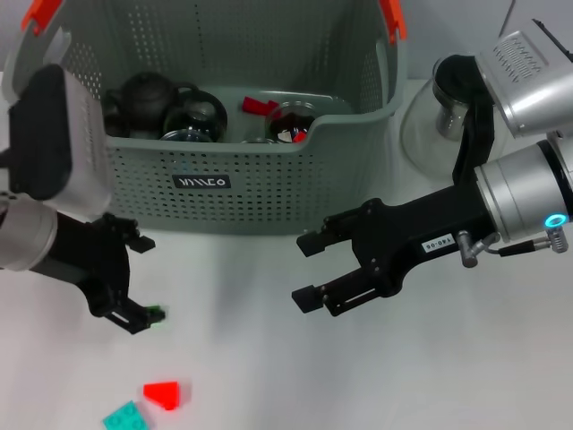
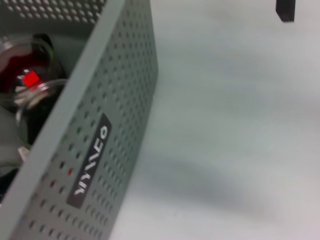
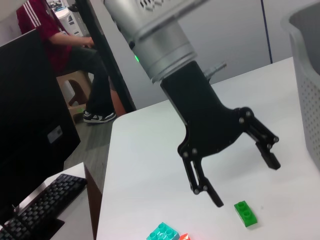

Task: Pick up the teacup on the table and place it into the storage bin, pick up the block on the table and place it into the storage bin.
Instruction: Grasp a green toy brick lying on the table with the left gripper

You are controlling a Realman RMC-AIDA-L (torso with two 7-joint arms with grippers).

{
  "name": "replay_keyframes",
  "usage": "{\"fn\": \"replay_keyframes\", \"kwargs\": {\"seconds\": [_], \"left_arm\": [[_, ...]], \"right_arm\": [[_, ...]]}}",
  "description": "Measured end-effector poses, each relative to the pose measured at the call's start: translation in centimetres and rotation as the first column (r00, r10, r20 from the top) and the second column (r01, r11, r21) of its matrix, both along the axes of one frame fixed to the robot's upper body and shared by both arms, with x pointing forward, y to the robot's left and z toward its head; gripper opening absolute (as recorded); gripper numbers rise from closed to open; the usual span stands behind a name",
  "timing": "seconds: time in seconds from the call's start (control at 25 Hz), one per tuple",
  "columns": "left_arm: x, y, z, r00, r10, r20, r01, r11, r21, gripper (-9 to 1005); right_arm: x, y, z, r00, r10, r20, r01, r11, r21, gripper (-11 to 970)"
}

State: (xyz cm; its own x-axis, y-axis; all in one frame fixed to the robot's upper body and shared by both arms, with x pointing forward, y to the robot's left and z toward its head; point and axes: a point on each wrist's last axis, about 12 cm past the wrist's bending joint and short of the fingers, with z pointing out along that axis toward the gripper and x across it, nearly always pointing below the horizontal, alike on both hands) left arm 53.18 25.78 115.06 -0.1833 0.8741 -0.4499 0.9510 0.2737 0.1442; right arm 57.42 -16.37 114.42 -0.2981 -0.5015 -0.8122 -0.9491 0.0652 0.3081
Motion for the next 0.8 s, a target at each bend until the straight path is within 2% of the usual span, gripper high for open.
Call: {"fn": "replay_keyframes", "kwargs": {"seconds": [0.4,0.6,0.8], "left_arm": [[0.4,-1.3,-1.1,0.999,0.0,-0.049,0.006,0.993,0.115,950],[0.6,-1.6,-1.6,0.997,-0.01,-0.073,0.02,0.99,0.141,949],[0.8,-1.9,-1.7,0.997,-0.017,-0.07,0.027,0.99,0.14,885]], "right_arm": [[0.0,0.0,-0.1,1.0,-0.004,-0.003,0.004,1.0,0.001,855],[0.0,-0.1,-0.1,1.0,-0.012,-0.004,0.012,1.0,0.006,854],[0.0,-0.1,-0.1,1.0,-0.013,-0.004,0.013,1.0,0.007,854]]}}
